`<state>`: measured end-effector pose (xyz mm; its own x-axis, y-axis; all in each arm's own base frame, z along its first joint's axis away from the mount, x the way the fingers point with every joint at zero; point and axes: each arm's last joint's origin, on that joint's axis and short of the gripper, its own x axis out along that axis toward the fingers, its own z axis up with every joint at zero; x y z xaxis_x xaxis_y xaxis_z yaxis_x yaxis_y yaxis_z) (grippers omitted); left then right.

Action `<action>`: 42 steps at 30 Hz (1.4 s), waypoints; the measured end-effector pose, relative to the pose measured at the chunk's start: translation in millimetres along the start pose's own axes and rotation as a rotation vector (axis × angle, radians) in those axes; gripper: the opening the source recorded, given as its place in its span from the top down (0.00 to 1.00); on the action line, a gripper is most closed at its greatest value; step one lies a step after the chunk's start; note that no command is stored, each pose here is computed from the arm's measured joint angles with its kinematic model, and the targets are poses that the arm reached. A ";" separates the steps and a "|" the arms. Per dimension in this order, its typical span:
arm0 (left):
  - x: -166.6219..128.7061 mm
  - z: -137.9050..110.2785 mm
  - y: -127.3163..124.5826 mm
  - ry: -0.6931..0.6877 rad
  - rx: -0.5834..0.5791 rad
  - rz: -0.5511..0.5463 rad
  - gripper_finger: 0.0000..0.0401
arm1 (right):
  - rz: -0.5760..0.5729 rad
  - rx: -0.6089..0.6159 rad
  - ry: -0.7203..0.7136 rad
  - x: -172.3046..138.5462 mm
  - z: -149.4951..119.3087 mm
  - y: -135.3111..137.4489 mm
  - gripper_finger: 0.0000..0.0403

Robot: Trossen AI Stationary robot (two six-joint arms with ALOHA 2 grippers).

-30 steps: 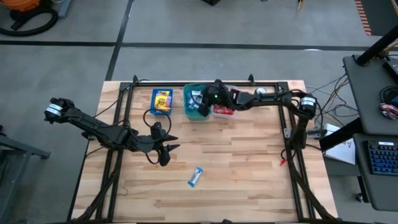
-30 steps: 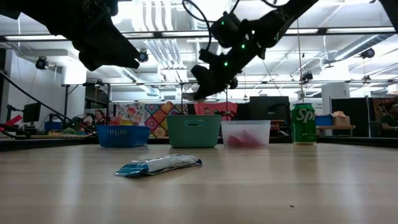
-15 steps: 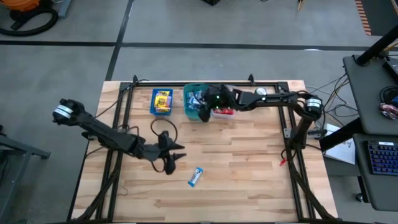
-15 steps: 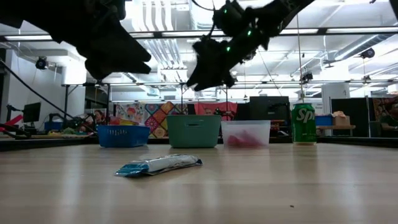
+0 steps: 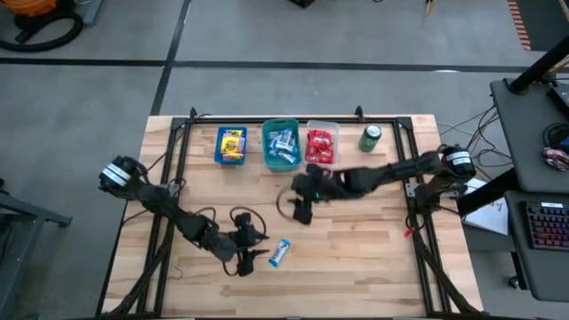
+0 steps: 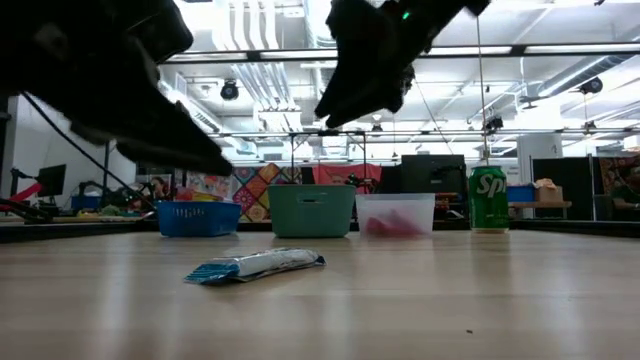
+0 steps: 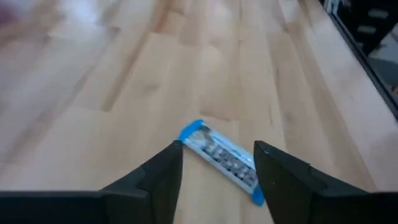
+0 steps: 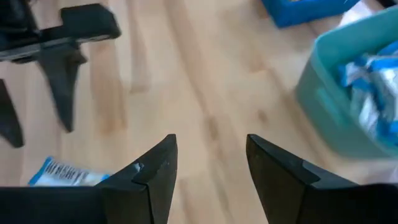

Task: Sort candy
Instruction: Put the white chocolate bar into the green bin

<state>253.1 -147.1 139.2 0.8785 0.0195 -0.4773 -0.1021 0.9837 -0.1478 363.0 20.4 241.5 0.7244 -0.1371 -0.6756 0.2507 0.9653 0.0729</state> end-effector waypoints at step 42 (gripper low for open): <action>24.9 16.1 -35.0 0.133 0.269 0.245 0.96 | 0.105 -0.091 -0.440 -6.3 -82.8 83.2 0.55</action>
<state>286.0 -178.2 146.4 0.7731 0.2540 -0.5812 -0.1603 0.9648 0.2085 326.2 120.0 191.1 0.9515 -0.0994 -0.2912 0.1180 0.9919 0.0467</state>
